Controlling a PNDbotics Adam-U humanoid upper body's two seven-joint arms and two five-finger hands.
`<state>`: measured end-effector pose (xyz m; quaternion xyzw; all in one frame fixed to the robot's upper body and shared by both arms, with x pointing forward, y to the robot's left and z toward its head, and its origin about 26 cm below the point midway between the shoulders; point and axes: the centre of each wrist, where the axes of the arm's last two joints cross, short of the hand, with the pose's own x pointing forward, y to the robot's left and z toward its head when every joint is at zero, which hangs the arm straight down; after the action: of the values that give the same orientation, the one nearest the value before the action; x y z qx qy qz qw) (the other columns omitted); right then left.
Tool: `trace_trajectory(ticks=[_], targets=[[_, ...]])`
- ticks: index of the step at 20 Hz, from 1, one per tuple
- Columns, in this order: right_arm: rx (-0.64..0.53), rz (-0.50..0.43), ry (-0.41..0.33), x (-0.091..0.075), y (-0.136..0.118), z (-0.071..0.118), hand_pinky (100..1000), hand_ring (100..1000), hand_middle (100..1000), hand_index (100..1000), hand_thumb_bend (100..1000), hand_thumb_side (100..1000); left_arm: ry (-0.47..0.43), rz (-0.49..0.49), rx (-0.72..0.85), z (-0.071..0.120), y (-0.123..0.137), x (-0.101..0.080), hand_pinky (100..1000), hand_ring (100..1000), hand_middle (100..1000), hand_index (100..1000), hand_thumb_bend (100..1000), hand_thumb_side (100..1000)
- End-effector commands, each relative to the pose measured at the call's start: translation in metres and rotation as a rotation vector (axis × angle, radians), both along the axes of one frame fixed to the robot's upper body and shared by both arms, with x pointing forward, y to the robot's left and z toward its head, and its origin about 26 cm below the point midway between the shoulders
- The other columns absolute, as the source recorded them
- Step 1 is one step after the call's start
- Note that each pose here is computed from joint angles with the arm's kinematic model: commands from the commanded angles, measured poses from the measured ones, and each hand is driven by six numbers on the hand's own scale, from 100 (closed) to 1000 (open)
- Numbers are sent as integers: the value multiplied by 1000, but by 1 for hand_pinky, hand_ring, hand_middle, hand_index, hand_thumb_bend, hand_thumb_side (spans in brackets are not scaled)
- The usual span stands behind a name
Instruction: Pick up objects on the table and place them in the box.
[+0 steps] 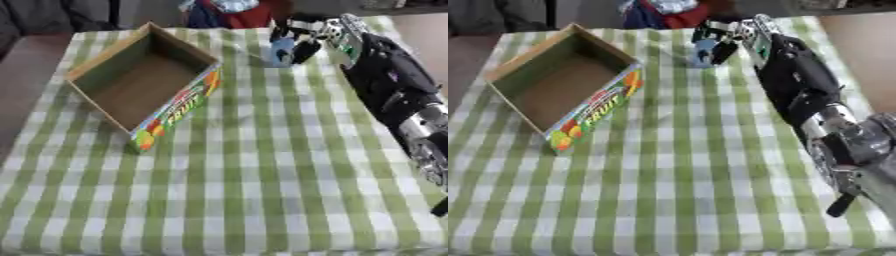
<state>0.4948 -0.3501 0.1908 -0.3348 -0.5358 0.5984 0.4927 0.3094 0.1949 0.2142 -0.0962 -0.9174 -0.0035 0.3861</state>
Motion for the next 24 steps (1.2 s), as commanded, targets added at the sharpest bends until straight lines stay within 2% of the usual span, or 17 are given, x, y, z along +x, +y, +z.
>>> trace_trajectory(ticks=[1,4,9,15,20,24], targets=[[-13,26,-107,0,2,27,710,741,433,729,100,100,-31,-7,2,7,0,-3,629,677,637,840,159,686],[-21,67,-168,0,10,40,705,733,421,726,100,100,-29,-6,3,7,0,-3,629,678,638,840,157,687],[-6,128,-225,-1,21,57,704,730,417,727,100,100,-27,-5,2,6,0,-3,630,678,638,840,156,687],[-6,243,-303,-4,47,83,708,728,417,729,100,100,-25,-7,3,5,0,-3,630,678,639,840,155,688],[-4,350,-333,-6,77,98,712,728,418,734,100,100,-25,-12,1,4,-1,-4,630,679,639,840,154,688],[-6,461,-335,-10,106,103,714,727,417,736,100,100,-30,-18,-1,5,-2,-4,631,679,640,840,153,689]])
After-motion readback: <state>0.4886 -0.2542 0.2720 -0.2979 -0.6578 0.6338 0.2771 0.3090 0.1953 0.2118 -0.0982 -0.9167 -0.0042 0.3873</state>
